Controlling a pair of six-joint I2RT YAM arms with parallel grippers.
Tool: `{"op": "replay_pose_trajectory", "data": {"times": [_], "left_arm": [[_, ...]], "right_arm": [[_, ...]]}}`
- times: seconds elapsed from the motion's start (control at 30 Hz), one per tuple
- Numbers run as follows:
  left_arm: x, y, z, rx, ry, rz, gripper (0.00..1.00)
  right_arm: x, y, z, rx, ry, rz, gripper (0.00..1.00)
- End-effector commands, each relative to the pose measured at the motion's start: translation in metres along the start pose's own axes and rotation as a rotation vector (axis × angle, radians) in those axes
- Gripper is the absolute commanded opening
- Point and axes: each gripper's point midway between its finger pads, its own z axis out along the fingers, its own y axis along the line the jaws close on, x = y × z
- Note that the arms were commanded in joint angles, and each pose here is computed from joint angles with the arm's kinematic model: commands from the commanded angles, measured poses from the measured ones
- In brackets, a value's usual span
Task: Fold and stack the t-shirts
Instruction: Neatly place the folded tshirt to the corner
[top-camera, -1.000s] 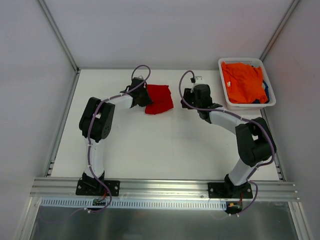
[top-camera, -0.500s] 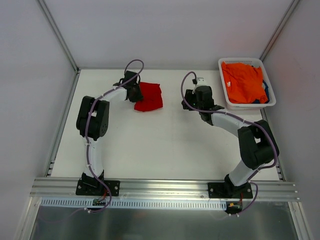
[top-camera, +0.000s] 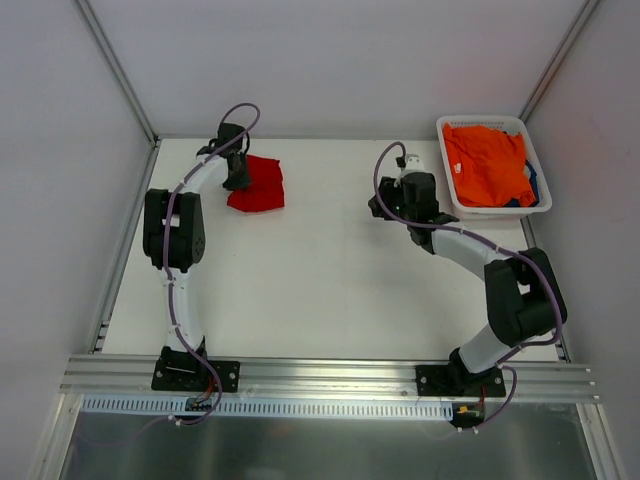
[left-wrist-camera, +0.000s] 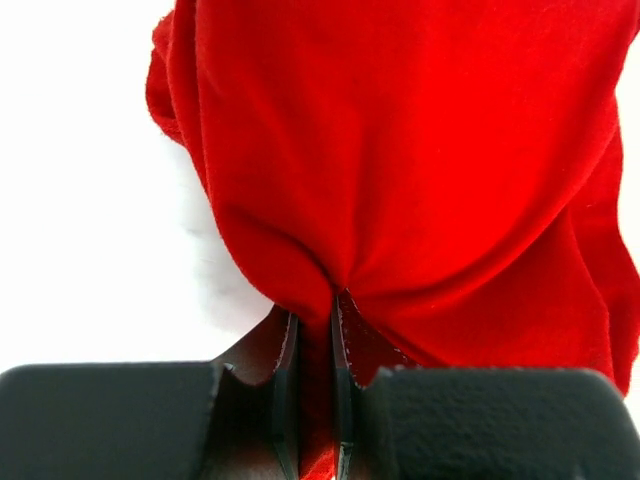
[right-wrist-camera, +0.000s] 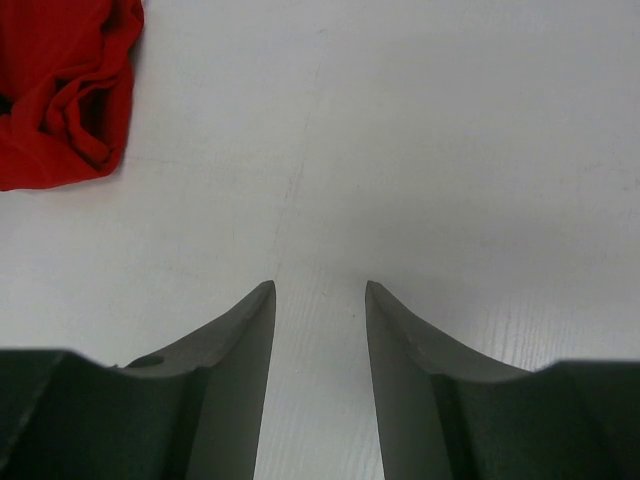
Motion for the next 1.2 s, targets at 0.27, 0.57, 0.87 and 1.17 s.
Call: {"op": "replay_pose_trajectory", "data": {"times": [0.27, 0.57, 0.87, 1.17], "left_arm": [[-0.047, 0.06, -0.003, -0.165, -0.074, 0.145, 0.0], [-0.064, 0.109, 0.006, -0.288, -0.081, 0.185, 0.0], [-0.097, 0.143, 0.007, -0.383, -0.124, 0.227, 0.0], [-0.115, 0.167, 0.016, -0.447, -0.132, 0.292, 0.0]], "right_arm": [[-0.029, 0.008, -0.016, -0.08, -0.097, 0.077, 0.44], [-0.03, 0.004, -0.016, -0.104, -0.101, 0.103, 0.43], [-0.025, 0.004, -0.014, -0.128, -0.098, 0.149, 0.43], [-0.021, 0.005, -0.014, -0.145, -0.095, 0.165, 0.43]]}}
